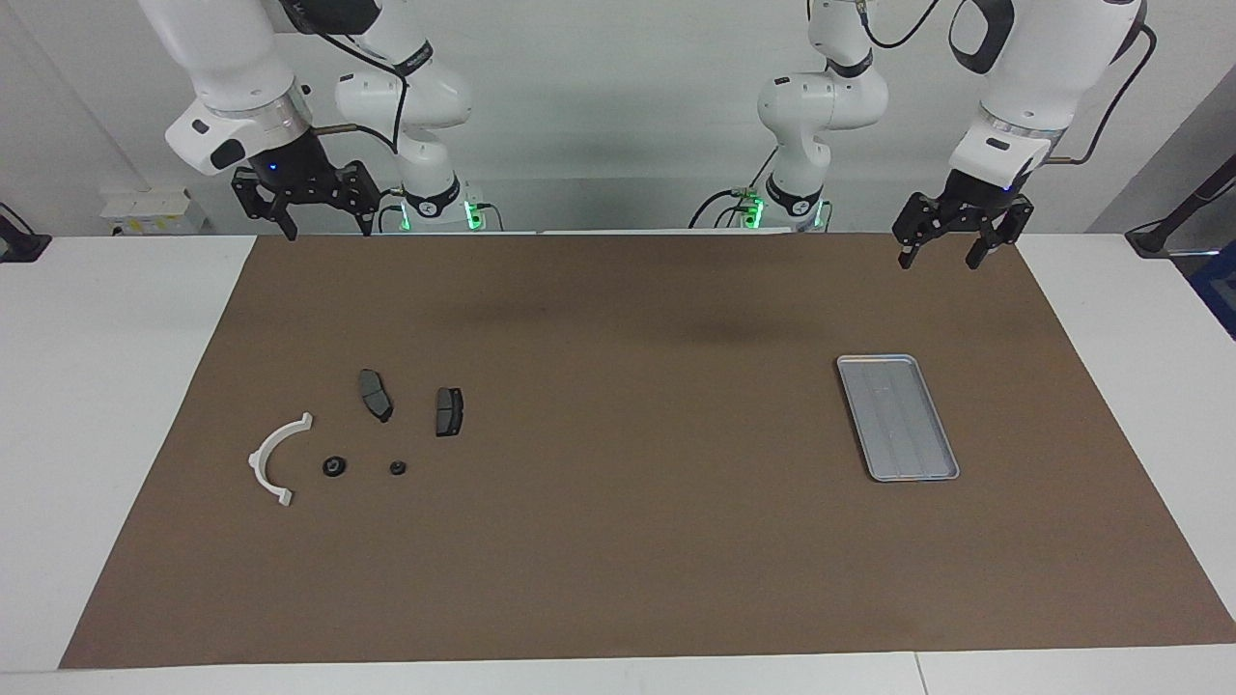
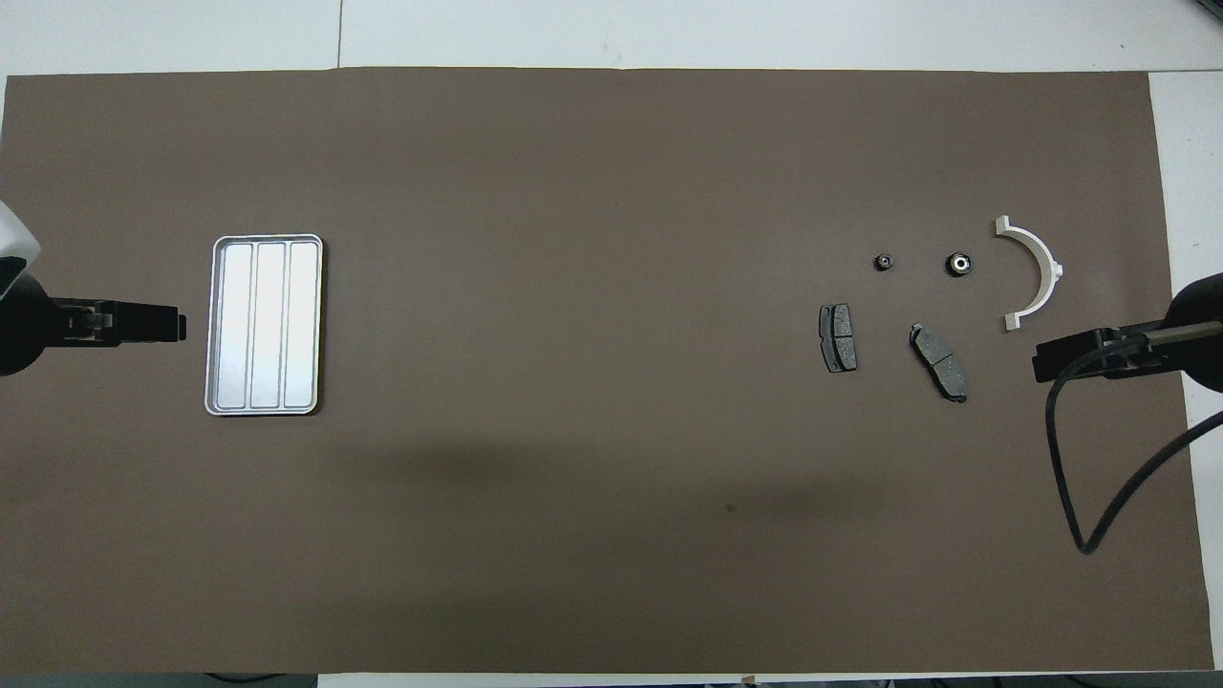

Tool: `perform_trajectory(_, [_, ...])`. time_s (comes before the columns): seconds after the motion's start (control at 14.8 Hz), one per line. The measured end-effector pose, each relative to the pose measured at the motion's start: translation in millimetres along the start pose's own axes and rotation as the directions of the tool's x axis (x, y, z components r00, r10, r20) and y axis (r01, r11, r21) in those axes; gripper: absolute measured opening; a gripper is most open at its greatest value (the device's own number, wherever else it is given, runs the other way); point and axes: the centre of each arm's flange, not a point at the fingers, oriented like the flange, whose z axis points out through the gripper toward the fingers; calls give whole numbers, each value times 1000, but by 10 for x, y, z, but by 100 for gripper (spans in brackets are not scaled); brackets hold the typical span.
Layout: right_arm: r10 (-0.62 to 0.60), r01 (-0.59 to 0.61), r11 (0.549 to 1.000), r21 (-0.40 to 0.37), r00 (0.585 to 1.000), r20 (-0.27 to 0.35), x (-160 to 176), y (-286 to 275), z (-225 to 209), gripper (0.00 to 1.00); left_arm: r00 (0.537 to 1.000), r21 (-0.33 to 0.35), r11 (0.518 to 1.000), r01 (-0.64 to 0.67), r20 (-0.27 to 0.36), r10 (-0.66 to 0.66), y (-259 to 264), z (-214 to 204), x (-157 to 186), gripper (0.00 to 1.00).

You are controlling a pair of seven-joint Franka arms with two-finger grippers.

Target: Pick bearing gear from pile to tray

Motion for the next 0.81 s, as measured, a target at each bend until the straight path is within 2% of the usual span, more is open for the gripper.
perform_trajectory(0.34, [30,-29,1000,2,999,-26,23,151,-22,100,1000,0,1000,0,0,0,0,2,0,100])
perform_trajectory(0.47, [31,-31,1000,2,998,-55,67,154,-3,100,1000,0,1000,0,1,0,0,3,-1,100])
perform_trajectory(0.81, [64,-64,998,4,993,-97,216,167,295,100,1000,0,1000,0,1,0,0,4,-1,100])
